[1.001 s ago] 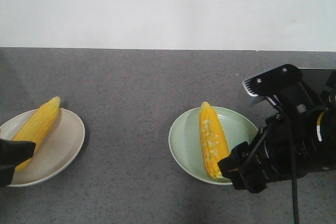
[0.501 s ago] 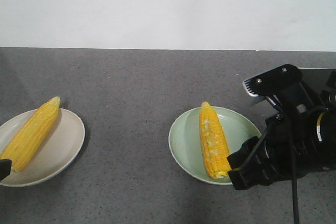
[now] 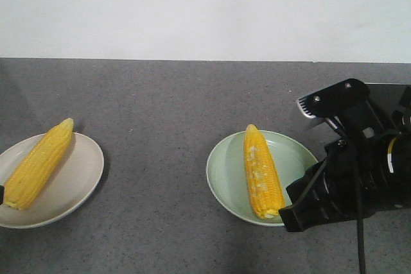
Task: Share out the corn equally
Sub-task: 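Raise the left gripper away from the beige plate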
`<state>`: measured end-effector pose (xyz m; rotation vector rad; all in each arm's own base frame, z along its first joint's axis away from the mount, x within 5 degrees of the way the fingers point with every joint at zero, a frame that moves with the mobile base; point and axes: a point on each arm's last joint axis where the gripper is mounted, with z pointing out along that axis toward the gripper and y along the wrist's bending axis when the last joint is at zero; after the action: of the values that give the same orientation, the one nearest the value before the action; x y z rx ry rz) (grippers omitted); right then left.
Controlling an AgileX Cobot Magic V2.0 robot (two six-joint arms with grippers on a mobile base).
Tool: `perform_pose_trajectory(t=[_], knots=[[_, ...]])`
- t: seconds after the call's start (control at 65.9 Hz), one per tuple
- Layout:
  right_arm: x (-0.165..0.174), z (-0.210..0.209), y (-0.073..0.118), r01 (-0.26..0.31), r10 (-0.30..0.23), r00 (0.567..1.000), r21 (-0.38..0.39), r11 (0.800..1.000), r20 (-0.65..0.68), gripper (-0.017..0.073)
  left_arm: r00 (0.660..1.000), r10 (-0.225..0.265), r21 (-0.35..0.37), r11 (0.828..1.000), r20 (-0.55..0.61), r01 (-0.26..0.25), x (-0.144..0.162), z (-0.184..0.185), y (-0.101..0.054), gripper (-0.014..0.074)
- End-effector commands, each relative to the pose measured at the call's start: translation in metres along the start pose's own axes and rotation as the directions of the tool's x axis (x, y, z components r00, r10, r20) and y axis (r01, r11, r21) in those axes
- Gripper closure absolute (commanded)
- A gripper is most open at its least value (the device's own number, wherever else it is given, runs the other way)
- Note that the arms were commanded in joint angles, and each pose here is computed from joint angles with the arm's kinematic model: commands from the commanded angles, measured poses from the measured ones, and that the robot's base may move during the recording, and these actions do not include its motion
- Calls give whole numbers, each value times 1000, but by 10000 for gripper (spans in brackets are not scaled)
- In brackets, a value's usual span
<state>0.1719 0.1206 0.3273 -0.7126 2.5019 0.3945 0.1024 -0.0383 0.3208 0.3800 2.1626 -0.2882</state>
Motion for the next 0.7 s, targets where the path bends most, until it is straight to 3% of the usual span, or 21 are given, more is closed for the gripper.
perform_pose_trajectory(t=[0.0, 0.425, 0.592, 0.683], knots=[[-8, -11, 2, 16, -15, 996, -3, 1000, 88, 569, 996, -10, 4, 1000, 85, 10, -12, -4, -1, 601], [-8, -11, 2, 16, -15, 996, -3, 1000, 88, 569, 996, -10, 4, 1000, 85, 9, -12, -5, -1, 601], [-8, -11, 2, 16, -16, 996, -3, 1000, 85, 569, 990, -3, -6, 1000, 141, 4, -5, -15, -2, 601], [-8, -11, 2, 16, -16, 996, -3, 1000, 84, 569, 977, 30, -68, 998, 209, -16, 8, -19, 2, 601]])
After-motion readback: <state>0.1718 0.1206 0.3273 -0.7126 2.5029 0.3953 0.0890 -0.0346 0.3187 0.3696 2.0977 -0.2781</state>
